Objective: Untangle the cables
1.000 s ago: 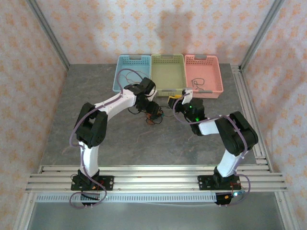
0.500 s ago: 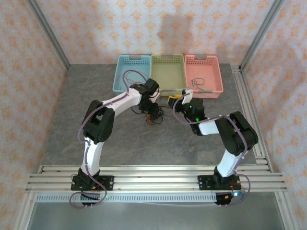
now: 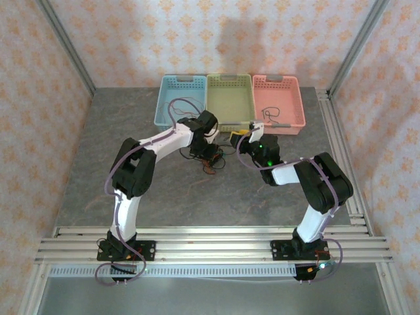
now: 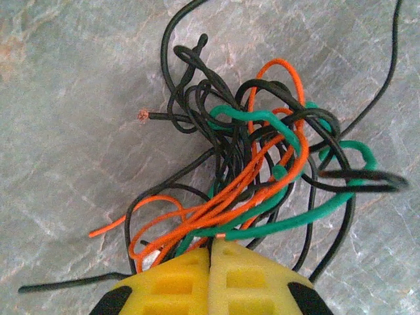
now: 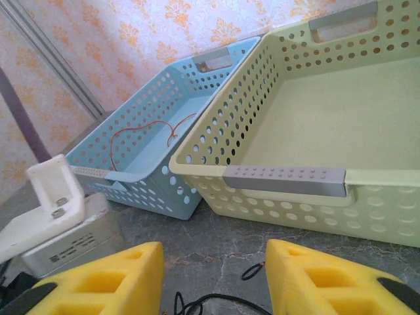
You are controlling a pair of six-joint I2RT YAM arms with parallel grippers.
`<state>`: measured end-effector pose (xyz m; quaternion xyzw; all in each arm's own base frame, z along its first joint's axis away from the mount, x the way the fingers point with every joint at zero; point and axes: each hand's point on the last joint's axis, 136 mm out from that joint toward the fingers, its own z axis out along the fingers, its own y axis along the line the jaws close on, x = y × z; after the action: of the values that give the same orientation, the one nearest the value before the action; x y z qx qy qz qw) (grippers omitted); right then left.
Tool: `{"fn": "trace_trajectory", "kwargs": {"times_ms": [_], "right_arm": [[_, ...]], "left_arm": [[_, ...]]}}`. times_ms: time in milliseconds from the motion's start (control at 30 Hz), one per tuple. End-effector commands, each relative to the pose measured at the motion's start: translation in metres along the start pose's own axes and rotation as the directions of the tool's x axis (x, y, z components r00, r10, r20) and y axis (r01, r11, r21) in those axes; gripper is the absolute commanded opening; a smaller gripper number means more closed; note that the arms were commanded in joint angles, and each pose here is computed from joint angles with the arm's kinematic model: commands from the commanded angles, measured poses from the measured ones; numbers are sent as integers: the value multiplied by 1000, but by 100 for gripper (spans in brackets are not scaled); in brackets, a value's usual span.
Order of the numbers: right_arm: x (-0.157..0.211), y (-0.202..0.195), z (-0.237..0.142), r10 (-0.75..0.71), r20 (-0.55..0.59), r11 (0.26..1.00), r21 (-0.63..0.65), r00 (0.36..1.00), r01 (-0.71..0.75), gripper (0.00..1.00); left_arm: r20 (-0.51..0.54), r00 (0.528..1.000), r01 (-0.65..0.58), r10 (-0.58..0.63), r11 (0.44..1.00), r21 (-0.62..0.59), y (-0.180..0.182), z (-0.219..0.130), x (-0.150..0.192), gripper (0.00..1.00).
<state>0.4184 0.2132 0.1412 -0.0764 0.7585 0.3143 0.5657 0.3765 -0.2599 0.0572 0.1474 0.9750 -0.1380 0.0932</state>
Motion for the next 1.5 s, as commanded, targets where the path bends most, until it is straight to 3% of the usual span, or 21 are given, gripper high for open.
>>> {"fn": "trace_trajectory", "kwargs": {"times_ms": [0, 100, 200, 667, 1100, 1467], "right_arm": [[-22, 11, 1, -32, 55, 999, -18, 998, 33, 45], [-22, 11, 1, -34, 55, 999, -17, 998, 35, 45], [-22, 11, 1, -35, 55, 999, -18, 998, 36, 45], [-19, 22, 3, -58, 39, 996, -60, 998, 60, 45], [-11, 30, 8, -107, 4, 992, -64, 994, 107, 45], [-10, 30, 8, -112, 0, 992, -63, 994, 112, 45]], "left_arm": [[121, 993, 3, -7, 999, 32, -12, -38, -14, 0], [142, 990, 17, -21, 999, 29, -10, -43, -14, 6], [184, 983, 19, -24, 999, 32, -12, -58, -16, 35], [126, 988, 108, -94, 988, -112, 29, -38, 0, 48], [-1, 983, 181, -181, 983, -22, 34, -3, 7, 41], [32, 983, 180, -181, 983, 35, 28, -8, 5, 14]]}}
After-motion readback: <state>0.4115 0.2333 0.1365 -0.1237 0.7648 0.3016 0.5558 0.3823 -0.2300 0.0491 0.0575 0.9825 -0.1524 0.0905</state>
